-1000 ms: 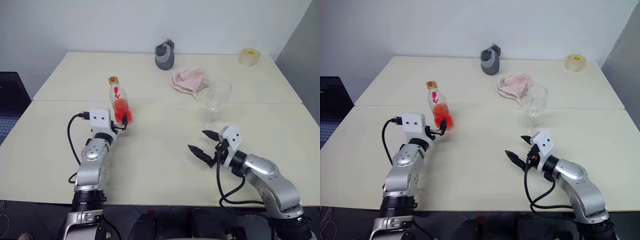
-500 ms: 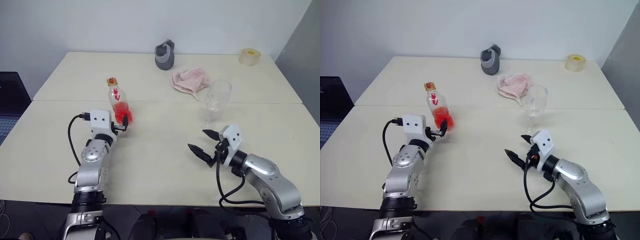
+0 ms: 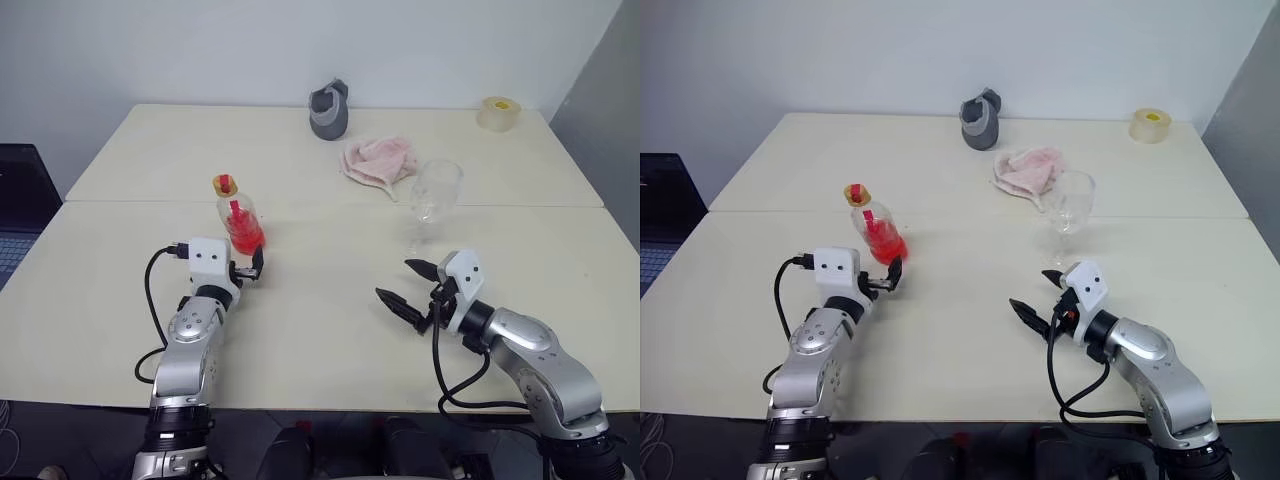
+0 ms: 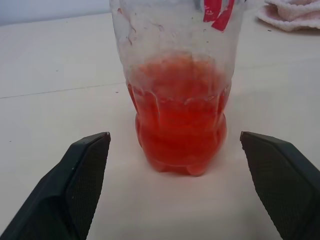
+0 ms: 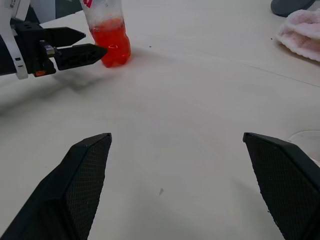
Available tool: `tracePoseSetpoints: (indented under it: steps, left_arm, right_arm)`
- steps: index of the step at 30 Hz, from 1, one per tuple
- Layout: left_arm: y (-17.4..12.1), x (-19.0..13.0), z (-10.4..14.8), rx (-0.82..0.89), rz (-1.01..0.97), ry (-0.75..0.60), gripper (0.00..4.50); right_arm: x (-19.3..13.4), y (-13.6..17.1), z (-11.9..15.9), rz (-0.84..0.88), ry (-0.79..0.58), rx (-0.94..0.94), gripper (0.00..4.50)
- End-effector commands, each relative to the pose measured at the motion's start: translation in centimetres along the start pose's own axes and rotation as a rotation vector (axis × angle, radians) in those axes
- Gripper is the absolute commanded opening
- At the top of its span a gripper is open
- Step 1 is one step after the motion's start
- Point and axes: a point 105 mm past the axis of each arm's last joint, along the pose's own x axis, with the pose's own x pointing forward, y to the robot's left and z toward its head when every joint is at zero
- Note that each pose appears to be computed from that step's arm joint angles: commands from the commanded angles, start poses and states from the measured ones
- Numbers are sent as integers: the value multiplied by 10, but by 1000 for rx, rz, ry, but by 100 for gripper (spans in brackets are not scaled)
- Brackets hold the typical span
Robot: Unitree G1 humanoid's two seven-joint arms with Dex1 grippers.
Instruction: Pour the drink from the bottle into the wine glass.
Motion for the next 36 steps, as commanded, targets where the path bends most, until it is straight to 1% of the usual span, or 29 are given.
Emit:
tracePoseSetpoints:
  steps: [1, 9, 19, 27, 33, 36]
  left_arm:
    - [-1, -3, 11, 14, -1, -40, 448]
    - [0, 8, 13, 15, 10, -51, 448]
    - [1, 25, 22, 18, 3, -81, 448]
    - [8, 42, 32, 16, 21, -115, 448]
    - [6, 52, 37, 9, 4, -142, 448]
    - [5, 53, 38, 4, -2, -159, 385]
  right_arm:
    - [0, 5, 10, 12, -40, -23, 450]
    - [0, 6, 9, 8, -40, -25, 450]
    - [-1, 4, 8, -10, -43, -26, 450]
    - [-3, 3, 8, -26, -42, -24, 450]
    - [-3, 2, 8, -35, -40, -27, 450]
    - [-3, 1, 8, -40, -38, -30, 450]
